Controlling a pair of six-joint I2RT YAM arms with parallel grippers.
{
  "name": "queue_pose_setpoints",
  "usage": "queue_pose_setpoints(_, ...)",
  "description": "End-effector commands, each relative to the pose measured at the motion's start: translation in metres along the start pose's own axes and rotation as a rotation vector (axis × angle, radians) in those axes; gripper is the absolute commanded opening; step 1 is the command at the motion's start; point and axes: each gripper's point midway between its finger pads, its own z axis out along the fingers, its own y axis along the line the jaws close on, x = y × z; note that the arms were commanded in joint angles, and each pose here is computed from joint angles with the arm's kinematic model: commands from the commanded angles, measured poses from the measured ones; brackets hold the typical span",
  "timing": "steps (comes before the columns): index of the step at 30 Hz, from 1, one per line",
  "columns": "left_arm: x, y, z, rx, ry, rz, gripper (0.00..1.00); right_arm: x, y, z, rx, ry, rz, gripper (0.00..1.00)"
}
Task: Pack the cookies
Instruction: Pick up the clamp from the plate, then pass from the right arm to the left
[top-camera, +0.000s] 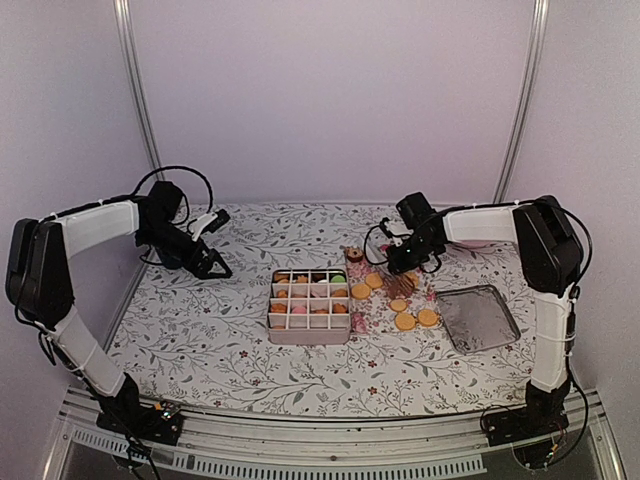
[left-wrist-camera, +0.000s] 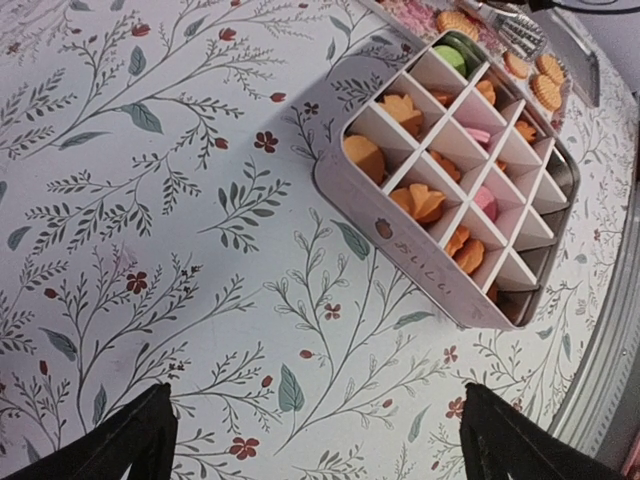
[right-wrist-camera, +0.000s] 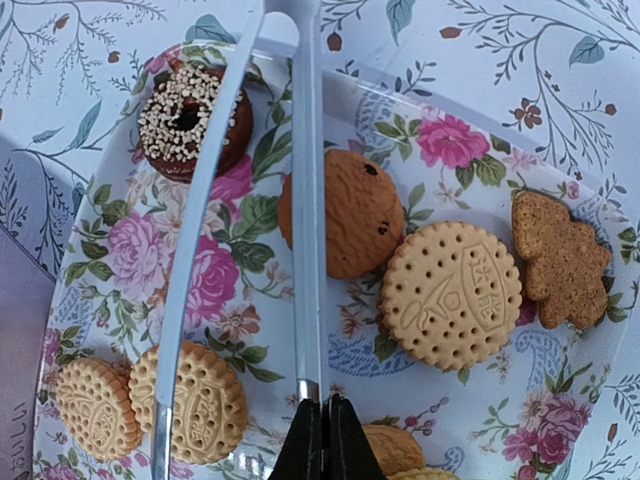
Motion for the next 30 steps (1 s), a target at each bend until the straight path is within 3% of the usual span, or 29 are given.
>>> queue_pose_setpoints(1,-0.014,-0.006,-0.005,0.008,-0.029,0.011,0.99,-0.018,0.0,-0.013,0.021,-0.067,-0.006,0.0)
queue_pose_setpoints(9,-0.046,-0.034,0.001,0.062,-0.054,0.066,0.99,-0.056,0.015,-0.076,0.005,-0.271,0.027,0.0)
queue_pose_setpoints(13,-0.073,-0.056,-0.002,0.111,-0.078,0.102,0.99,-0.078,0.035,-0.125,-0.054,-0.442,0.072,0.0)
queue_pose_setpoints(21,-0.139,-0.148,-0.015,0.45,-0.189,0.169,0.99,-0.1,0.102,-0.245,-0.35,-0.998,0.171,0.0)
queue_pose_setpoints(30,-0.174,-0.244,-0.027,0.778,-0.243,0.226,0.99,-0.128,0.155,-0.279,-0.526,-1.172,0.263,0.0)
